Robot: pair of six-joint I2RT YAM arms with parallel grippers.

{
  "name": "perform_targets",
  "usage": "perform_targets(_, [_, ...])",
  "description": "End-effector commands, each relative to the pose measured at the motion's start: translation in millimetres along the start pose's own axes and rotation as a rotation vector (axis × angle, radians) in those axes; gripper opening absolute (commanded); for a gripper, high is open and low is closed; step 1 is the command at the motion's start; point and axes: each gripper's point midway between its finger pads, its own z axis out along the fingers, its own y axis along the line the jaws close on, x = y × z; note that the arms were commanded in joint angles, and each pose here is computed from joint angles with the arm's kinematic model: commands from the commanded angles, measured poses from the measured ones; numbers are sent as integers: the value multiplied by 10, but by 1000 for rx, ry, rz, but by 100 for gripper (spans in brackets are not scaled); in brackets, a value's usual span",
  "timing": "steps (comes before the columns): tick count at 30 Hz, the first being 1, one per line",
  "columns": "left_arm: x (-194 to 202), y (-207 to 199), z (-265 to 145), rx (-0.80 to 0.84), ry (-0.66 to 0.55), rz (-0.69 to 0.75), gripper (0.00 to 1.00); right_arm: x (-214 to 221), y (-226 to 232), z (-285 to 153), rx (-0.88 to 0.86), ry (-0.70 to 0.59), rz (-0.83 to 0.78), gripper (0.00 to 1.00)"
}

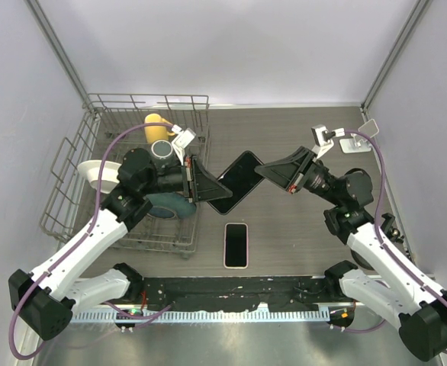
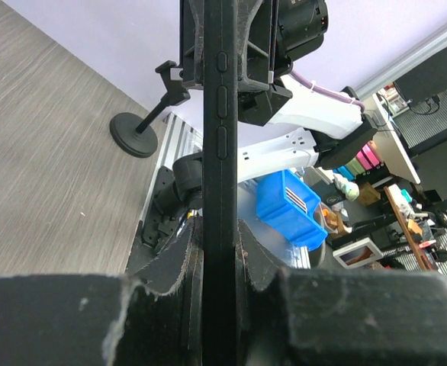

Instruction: Place the phone on the phone stand

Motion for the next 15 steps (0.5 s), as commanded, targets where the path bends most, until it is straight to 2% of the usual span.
perform_targets(1, [-158, -218, 2, 74, -46, 88, 0, -25, 142, 12, -81, -9, 15, 8])
perform_targets(6, [-160, -265, -17, 85, -49, 92, 0, -34, 195, 16, -102, -7, 19, 14])
perform_targets(9, [-143, -261, -22, 84, -46, 86, 0, -44, 219, 6, -111, -15, 26, 11])
perform_targets(12, [-128, -255, -26, 83, -44, 76, 0, -36, 211, 15, -111, -10, 39, 15])
perform_targets(13, [-128, -256, -26, 83, -44, 74, 0, -24, 204, 16, -111, -3, 42, 11])
perform_targets(14, [-133, -255, -24, 82, -45, 73, 0, -27, 214, 23, -117, -2, 38, 3])
perform_targets(15, [-142, -265, -26, 82, -48, 66, 0, -30, 199, 26, -109, -4, 37, 1])
